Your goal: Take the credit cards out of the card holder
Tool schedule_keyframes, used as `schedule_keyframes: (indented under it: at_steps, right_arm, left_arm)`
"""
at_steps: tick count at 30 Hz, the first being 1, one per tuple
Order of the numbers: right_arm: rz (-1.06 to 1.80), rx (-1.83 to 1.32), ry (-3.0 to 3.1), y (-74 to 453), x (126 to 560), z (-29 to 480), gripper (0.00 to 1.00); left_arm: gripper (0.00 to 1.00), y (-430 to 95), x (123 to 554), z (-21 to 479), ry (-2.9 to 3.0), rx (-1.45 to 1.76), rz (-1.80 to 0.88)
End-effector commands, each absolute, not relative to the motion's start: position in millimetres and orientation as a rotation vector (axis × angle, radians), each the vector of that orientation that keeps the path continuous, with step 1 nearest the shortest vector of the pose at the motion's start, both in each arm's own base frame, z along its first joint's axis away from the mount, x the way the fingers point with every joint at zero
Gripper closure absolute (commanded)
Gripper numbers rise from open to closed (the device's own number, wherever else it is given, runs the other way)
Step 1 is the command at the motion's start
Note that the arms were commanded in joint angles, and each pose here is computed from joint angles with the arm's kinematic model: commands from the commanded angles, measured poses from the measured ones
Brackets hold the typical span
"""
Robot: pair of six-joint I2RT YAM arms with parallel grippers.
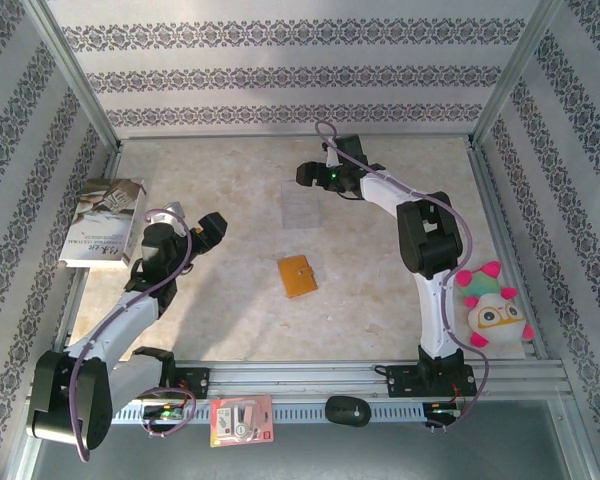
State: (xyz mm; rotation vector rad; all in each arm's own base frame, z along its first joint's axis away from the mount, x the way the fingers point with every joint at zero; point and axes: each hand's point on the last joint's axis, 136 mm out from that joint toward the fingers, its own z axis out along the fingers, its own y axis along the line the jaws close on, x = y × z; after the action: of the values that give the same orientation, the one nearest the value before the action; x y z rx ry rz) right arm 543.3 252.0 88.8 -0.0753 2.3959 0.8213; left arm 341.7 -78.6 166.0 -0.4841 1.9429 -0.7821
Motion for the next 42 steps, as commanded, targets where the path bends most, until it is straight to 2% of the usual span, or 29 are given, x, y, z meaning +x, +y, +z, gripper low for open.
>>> schedule_keyframes:
  at_steps: [1,10,21,30,34,36,42]
  right_arm:
    - [0.833,-0.119,2.444,262.0,544.5,80.3,0.13]
    - [0.850,-0.163,2.490,269.7,534.6,66.7,0.18]
    - [0.828,-0.209,2.516,273.5,497.4,59.1,0.28]
    - [0.746,-0.227,2.547,273.9,460.1,51.6,0.31]
    - [0.735,-0.236,2.560,275.9,451.3,47.1,0.30]
    - [0.722,-0.232,2.541,274.7,452.8,52.3,0.23]
    - [0.693,-0.226,2.416,269.0,459.5,108.2,0.16]
  left_arm:
    - [0.07,-82.7,343.5,163.8,1.960,-0.443,-0.772]
    - [0.07,-84.5,347.6,159.8,1.969,-0.427,-0.769]
    - [0.07,-87.5,345.9,160.7,1.966,-0.419,-0.794]
    - [0.07,-87.4,340.8,161.3,1.965,-0.419,-0.798]
    - [0.07,-87.5,338.9,163.2,1.959,-0.416,-0.802]
    - [0.07,-87.5,337.7,163.5,1.961,-0.416,-0.803]
    - [0.03,-94.3,334.1,176.3,1.933,-0.381,-0.846]
